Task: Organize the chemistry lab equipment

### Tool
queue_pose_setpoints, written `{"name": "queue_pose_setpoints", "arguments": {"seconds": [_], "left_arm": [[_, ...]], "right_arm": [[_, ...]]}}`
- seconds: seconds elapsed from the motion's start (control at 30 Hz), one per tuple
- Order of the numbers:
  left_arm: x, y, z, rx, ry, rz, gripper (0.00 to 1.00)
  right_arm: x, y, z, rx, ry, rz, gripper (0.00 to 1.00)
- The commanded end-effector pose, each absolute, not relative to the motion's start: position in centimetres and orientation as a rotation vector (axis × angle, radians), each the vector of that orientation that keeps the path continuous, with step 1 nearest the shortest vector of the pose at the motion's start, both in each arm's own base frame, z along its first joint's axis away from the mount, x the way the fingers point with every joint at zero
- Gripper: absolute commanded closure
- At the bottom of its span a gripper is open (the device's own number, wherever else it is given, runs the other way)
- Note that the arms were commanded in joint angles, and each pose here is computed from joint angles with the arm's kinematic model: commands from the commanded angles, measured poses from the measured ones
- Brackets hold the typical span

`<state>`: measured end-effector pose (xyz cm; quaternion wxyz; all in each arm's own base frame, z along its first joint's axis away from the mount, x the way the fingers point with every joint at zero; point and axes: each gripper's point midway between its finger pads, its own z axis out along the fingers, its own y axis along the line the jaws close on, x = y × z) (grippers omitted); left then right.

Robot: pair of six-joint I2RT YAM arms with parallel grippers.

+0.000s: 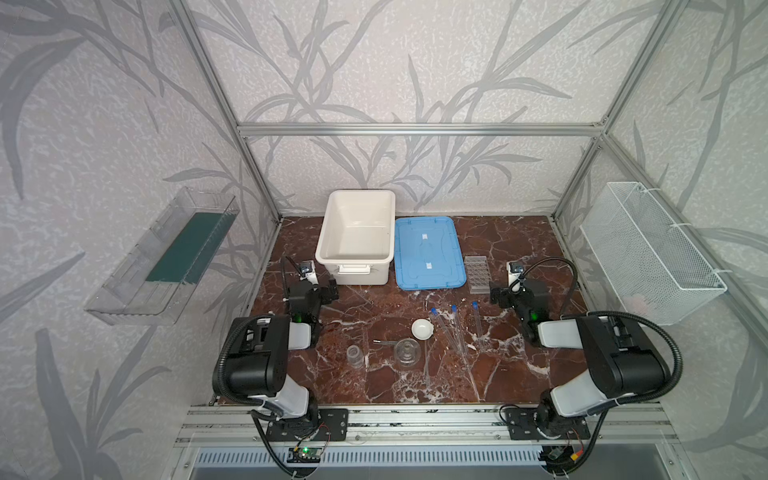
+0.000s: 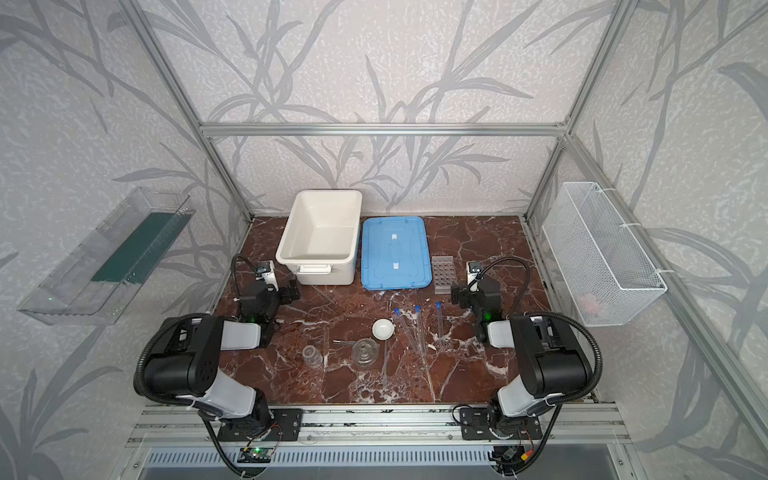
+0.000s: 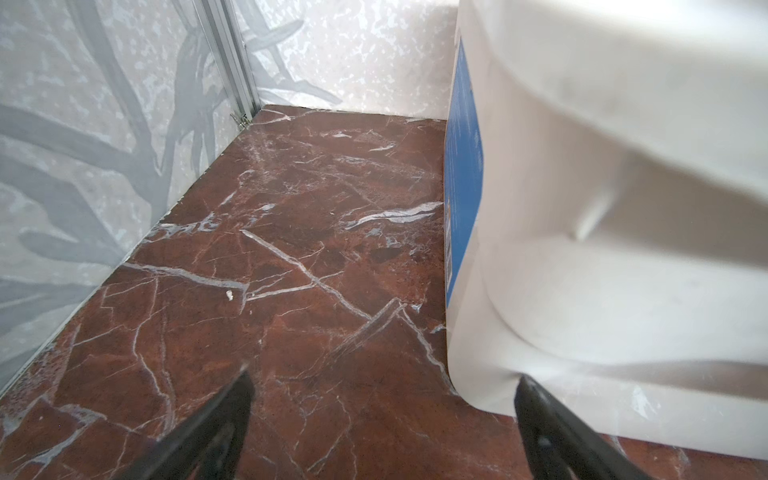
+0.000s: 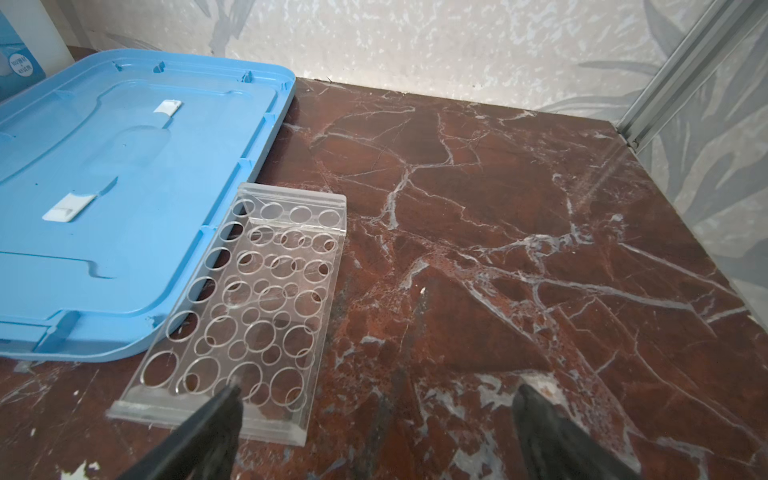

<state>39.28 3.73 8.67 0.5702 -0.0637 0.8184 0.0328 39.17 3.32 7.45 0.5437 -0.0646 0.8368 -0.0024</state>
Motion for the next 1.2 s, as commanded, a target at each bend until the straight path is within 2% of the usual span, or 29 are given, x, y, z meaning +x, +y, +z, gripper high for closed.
{"name": "queue_pose_setpoints", "arguments": {"seconds": [0.0, 1.17], "left_arm": [[39.65, 3.65, 9.32, -0.135, 1.896, 0.079, 0.01], [39.01, 4.20, 9.79, -0.174, 1.847, 0.099, 0.01]], "right_arm": [[39.74, 3.54, 8.90, -0.161, 1.946, -0.004, 0.01], [39.70, 3.60, 8.95, -0.165, 1.943, -0.001, 0.01]]}}
